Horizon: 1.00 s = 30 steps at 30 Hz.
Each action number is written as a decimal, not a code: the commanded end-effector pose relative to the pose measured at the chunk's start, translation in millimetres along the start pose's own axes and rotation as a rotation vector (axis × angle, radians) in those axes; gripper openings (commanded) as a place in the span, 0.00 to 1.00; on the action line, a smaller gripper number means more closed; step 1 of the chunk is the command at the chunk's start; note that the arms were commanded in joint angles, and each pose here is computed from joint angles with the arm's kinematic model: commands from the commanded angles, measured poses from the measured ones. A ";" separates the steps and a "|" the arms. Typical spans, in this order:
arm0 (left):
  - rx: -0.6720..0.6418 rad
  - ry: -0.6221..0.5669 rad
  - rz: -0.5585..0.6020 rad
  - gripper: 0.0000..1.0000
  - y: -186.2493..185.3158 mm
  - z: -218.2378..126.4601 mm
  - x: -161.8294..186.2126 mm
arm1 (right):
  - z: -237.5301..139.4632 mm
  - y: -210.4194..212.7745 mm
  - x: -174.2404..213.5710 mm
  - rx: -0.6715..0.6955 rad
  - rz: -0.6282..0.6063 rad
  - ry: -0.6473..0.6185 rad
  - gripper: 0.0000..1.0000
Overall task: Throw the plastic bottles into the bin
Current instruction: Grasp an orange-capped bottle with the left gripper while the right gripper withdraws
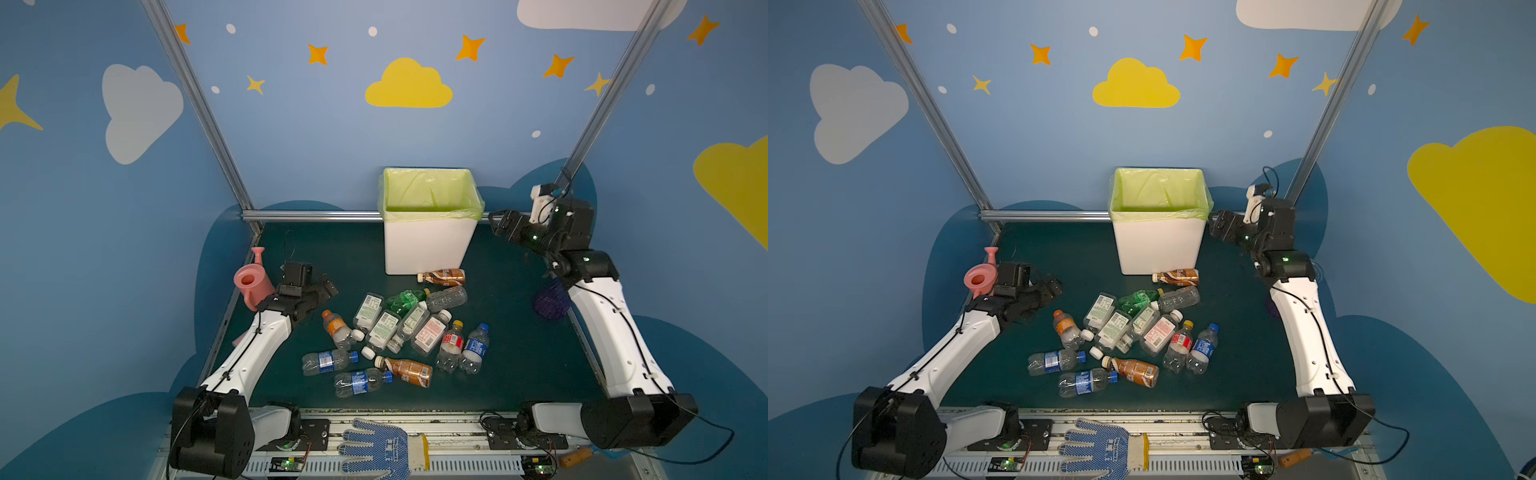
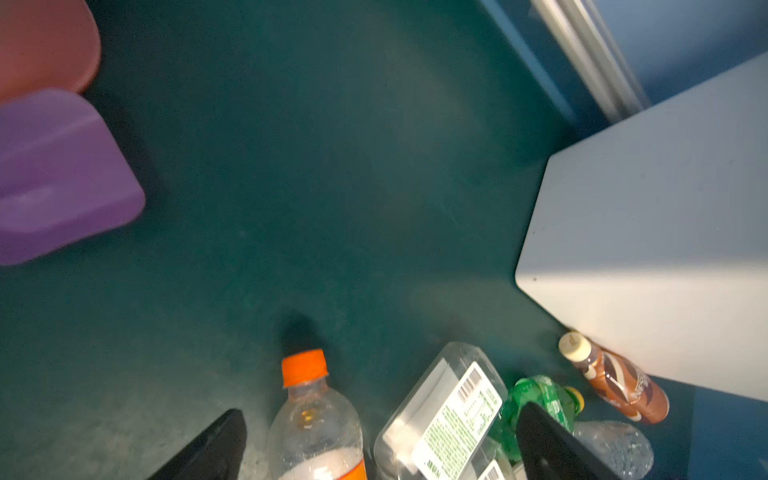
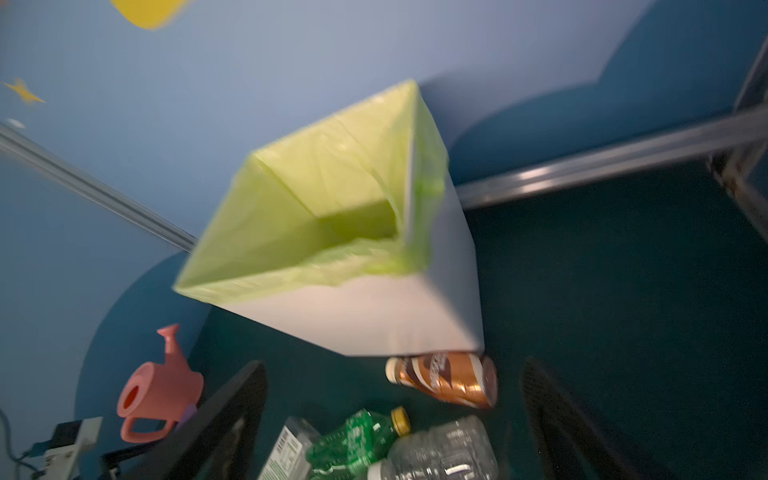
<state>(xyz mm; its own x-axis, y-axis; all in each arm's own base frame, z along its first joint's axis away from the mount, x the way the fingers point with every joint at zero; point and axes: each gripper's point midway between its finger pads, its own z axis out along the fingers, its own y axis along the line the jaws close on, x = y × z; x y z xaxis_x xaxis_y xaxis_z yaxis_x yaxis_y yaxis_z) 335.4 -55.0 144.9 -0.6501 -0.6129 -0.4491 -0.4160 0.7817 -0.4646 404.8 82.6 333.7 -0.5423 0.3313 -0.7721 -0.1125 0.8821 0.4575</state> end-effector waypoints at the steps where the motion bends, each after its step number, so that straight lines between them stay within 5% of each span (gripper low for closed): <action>1: -0.033 0.082 -0.013 1.00 6.8 -5.8 27.0 | -12.9 -22.3 28.4 0.048 0.057 0.021 0.95; 9: -0.087 0.245 -0.051 0.99 27.6 0.7 78.3 | -20.2 -74.9 97.7 0.166 0.153 0.104 0.95; 30: -0.039 0.374 -0.080 0.77 21.4 40.7 103.0 | -25.5 -90.6 108.0 0.203 0.204 0.114 0.95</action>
<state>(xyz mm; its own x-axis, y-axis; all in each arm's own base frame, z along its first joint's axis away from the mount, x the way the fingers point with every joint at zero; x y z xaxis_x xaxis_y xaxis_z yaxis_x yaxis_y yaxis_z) 279.6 -102.5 55.5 -0.7918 -0.6026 -0.1001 -0.5090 0.7414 -0.4373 335.9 33.2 218.6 -0.6414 0.4715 -0.6052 0.1643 0.8550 0.4920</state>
